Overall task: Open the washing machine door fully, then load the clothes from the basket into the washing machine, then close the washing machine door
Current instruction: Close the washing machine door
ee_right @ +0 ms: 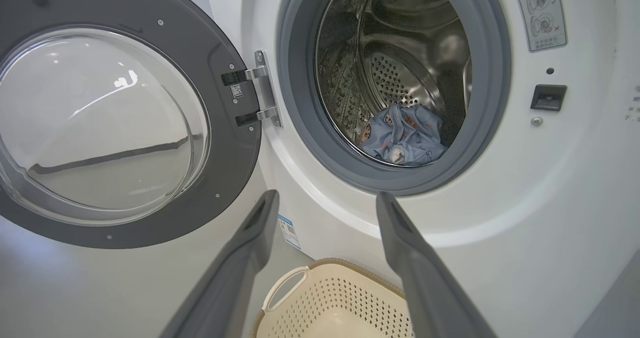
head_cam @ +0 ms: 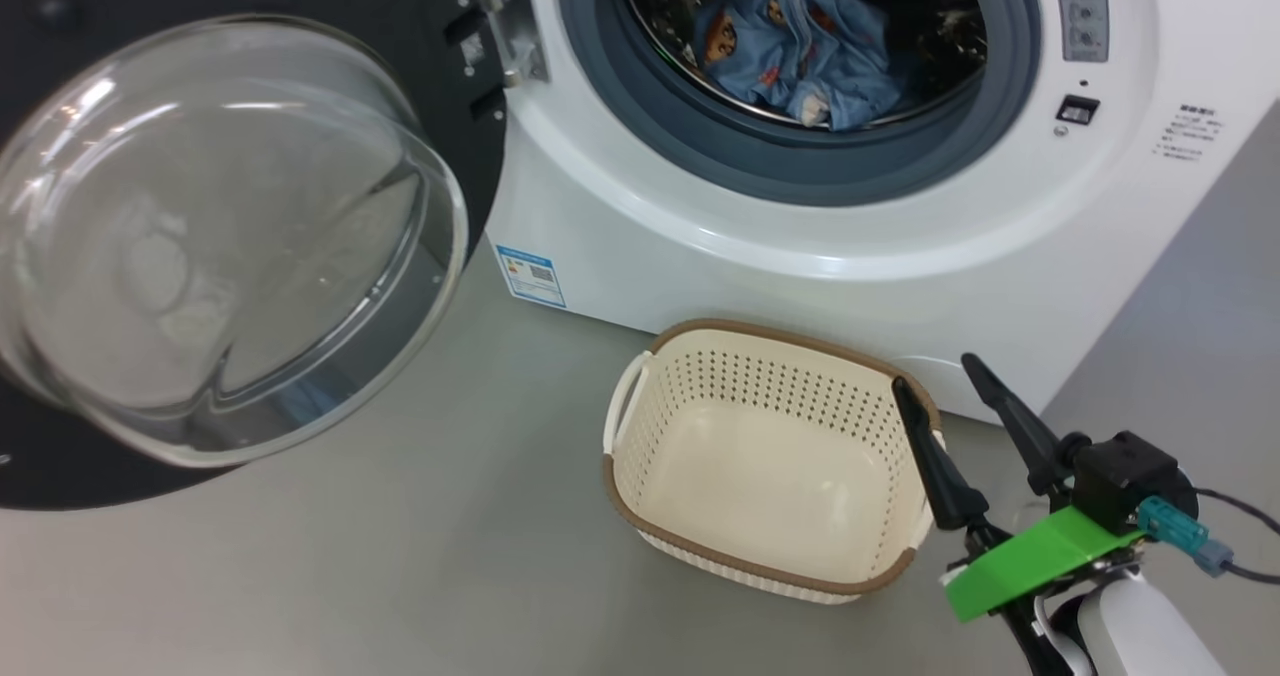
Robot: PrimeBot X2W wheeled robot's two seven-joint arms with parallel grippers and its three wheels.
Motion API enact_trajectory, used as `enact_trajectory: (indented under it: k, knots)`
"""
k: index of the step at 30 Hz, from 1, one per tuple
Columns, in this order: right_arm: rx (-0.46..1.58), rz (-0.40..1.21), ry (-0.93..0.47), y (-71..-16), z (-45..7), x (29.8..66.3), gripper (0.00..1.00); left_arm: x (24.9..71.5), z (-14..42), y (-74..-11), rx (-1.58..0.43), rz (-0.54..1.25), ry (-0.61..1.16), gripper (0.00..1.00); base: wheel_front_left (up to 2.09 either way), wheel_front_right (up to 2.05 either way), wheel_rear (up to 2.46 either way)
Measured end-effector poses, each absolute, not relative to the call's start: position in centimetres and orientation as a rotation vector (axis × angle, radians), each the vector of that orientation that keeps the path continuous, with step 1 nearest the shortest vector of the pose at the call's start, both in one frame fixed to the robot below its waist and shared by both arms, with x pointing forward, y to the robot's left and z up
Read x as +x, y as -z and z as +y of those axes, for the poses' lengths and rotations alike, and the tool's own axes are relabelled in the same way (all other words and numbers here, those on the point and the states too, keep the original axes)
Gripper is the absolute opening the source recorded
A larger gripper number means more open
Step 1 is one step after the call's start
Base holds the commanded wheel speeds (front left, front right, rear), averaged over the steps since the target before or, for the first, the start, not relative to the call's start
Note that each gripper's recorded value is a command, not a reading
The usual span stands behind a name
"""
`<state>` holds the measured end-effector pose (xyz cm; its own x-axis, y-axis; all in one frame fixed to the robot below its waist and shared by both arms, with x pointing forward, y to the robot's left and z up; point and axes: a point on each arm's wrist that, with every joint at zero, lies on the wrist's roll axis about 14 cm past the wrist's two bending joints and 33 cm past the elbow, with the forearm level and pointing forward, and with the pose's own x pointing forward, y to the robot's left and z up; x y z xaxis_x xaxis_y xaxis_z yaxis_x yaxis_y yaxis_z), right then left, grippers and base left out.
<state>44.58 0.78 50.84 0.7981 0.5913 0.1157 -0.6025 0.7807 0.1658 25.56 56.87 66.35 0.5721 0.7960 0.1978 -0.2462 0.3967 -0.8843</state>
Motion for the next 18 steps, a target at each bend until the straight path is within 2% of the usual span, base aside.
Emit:
enact_trajectory:
  k: [8,18]
  knots:
    - [0.177,-0.066,-0.613,-50.6,-0.7,45.8,1.00,28.2,57.1,-62.6,-1.039,-0.538,-0.752,0.00,0.00,0.00,0.00]
    - [0.168,-0.038,-0.563,-49.1,-2.7,46.5,1.00,32.1,56.2,-59.3,-1.057,-0.319,-0.745,0.00,0.00,0.00,0.00]
